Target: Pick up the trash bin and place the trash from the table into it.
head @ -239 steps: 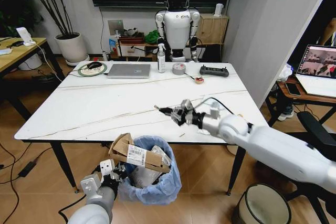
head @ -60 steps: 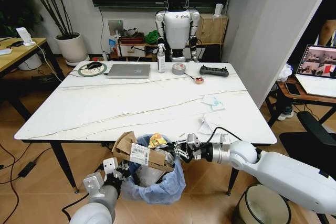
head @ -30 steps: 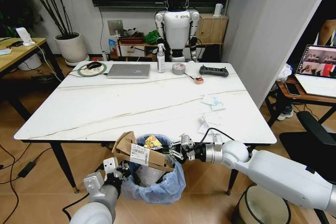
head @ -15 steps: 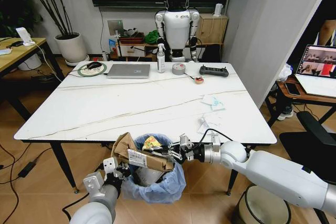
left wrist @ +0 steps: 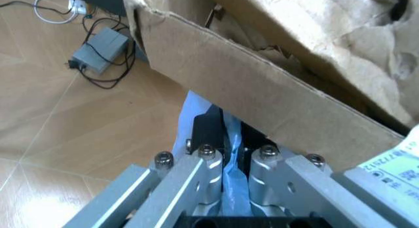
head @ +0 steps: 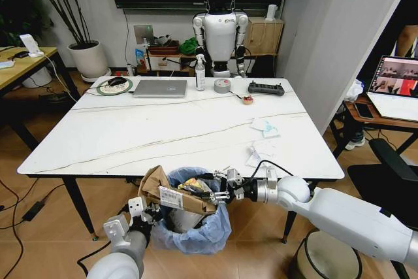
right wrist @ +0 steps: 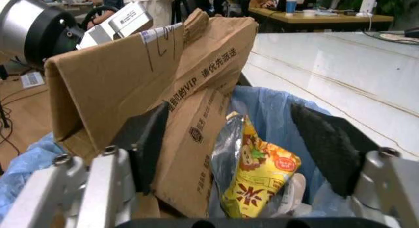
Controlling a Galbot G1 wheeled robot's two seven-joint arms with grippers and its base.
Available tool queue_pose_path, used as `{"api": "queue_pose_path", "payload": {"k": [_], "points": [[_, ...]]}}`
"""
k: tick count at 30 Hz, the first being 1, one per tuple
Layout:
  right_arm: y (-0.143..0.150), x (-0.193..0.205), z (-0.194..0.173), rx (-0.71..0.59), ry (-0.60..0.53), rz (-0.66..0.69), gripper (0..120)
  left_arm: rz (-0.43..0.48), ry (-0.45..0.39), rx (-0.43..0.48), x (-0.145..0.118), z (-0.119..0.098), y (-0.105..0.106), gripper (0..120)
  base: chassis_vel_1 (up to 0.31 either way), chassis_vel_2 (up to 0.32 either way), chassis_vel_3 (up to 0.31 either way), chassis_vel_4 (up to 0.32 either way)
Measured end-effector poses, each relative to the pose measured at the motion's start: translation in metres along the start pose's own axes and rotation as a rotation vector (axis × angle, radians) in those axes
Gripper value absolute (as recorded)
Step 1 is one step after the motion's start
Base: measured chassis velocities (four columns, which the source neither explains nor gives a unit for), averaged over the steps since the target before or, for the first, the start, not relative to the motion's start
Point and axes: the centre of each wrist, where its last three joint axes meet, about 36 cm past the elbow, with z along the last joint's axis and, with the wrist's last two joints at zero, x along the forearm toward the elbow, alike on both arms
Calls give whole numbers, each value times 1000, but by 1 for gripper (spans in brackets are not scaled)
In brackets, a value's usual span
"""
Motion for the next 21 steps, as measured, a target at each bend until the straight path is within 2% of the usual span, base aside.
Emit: {"api": "queue_pose_path", "payload": {"k": [6, 9, 14, 18, 21], "points": [[-4, 8, -4, 18, 8, 16, 97, -3, -1, -3, 0, 0, 1, 0, 0, 0, 0, 0], [-8, 12, -8, 29, 0, 34, 100, -4, -1, -2, 0, 0, 1, 0, 0, 0, 0, 0], [-34, 31, -25, 59, -37, 153, 100, -9, -2, -2, 0, 1, 1, 0, 0, 0, 0, 0], [-56, 66, -39, 47, -37, 447, 100, -11, -2, -2, 0, 2, 1, 0, 0, 0, 0, 0], [-55, 96, -38, 20, 21, 625, 100, -15, -2, -3, 0, 3, 2, 0, 0, 0, 0, 0]]}}
